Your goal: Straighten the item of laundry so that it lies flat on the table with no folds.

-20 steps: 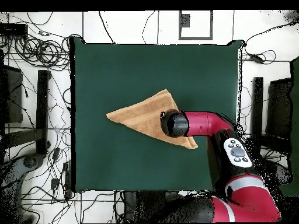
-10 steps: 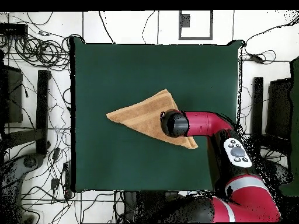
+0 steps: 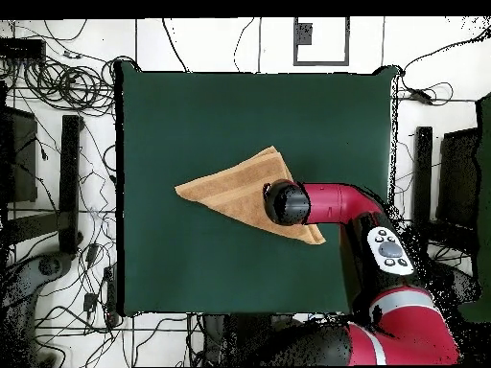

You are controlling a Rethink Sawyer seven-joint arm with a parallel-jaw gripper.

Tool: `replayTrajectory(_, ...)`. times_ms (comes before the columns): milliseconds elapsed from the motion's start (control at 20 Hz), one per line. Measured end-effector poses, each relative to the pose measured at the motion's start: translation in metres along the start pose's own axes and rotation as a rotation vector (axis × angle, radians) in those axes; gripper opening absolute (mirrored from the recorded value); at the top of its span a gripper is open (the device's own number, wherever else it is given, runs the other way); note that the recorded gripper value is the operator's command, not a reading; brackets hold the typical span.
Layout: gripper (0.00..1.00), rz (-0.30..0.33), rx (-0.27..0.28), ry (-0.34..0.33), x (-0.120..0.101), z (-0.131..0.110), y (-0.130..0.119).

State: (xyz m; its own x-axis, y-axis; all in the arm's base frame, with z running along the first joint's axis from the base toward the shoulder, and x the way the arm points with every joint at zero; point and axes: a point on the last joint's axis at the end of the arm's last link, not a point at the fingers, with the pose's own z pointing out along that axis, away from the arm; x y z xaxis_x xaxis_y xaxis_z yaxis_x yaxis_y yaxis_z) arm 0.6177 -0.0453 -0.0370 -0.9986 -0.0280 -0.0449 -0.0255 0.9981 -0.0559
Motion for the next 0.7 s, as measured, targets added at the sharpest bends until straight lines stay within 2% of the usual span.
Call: replayTrajectory(700,0.00,-0.003,-0.001,-0.001,-0.0009,-0.0010,0.0028)
